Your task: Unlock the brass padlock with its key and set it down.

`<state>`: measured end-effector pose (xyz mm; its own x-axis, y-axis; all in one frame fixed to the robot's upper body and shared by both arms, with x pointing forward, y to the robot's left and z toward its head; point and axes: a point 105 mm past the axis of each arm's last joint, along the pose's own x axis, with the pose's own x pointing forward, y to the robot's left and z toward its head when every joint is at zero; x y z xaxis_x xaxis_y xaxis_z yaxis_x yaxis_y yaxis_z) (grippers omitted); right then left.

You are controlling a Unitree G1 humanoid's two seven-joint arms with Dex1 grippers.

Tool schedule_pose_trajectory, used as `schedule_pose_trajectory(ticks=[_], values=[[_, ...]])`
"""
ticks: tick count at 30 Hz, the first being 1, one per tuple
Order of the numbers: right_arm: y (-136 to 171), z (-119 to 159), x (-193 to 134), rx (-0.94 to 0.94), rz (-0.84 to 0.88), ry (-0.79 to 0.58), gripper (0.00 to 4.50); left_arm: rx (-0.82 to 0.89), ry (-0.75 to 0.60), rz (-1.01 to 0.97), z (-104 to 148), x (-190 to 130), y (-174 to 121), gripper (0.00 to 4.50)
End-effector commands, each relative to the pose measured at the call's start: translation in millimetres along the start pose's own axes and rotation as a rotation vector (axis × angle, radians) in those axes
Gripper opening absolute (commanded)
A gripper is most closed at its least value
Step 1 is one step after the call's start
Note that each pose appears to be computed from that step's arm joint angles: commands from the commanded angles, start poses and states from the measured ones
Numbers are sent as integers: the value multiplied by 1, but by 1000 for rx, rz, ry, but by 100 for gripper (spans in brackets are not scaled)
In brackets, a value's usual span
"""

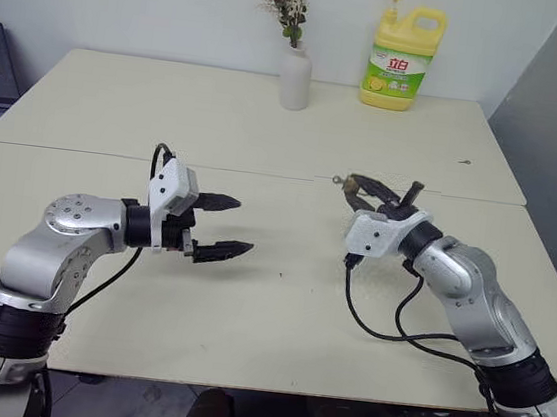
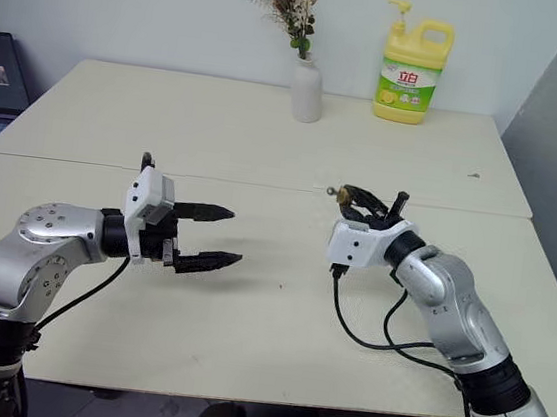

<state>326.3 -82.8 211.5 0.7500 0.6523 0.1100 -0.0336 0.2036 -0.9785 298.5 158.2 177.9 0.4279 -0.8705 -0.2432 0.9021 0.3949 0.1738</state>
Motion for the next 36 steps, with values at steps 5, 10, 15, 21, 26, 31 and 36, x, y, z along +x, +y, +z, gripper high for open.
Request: schedule_pose_trajectory(ticks=[5, 10, 15, 21, 26, 31, 36], values=[[-27, 21, -3, -85, -113, -142, 93, 66, -69, -65, 34, 5, -9, 450], [-30, 34, -5, -105, -139, -227, 93, 56, -74, -72, 45, 6, -6, 450], [-30, 42, -5, -120, -140, -287, 93, 57, -91, -135, 64, 7, -3, 450], [-27, 44, -6, -115, -125, -307, 93, 108, -84, -152, 76, 16, 4, 450], [-26, 46, -6, -108, -118, -315, 93, 82, -121, -178, 85, 29, 9, 450], [-24, 47, -4, -94, -99, -320, 93, 88, -137, -202, 90, 41, 12, 450], [-24, 48, -3, -93, -93, -321, 93, 105, -128, -229, 90, 42, 12, 450]])
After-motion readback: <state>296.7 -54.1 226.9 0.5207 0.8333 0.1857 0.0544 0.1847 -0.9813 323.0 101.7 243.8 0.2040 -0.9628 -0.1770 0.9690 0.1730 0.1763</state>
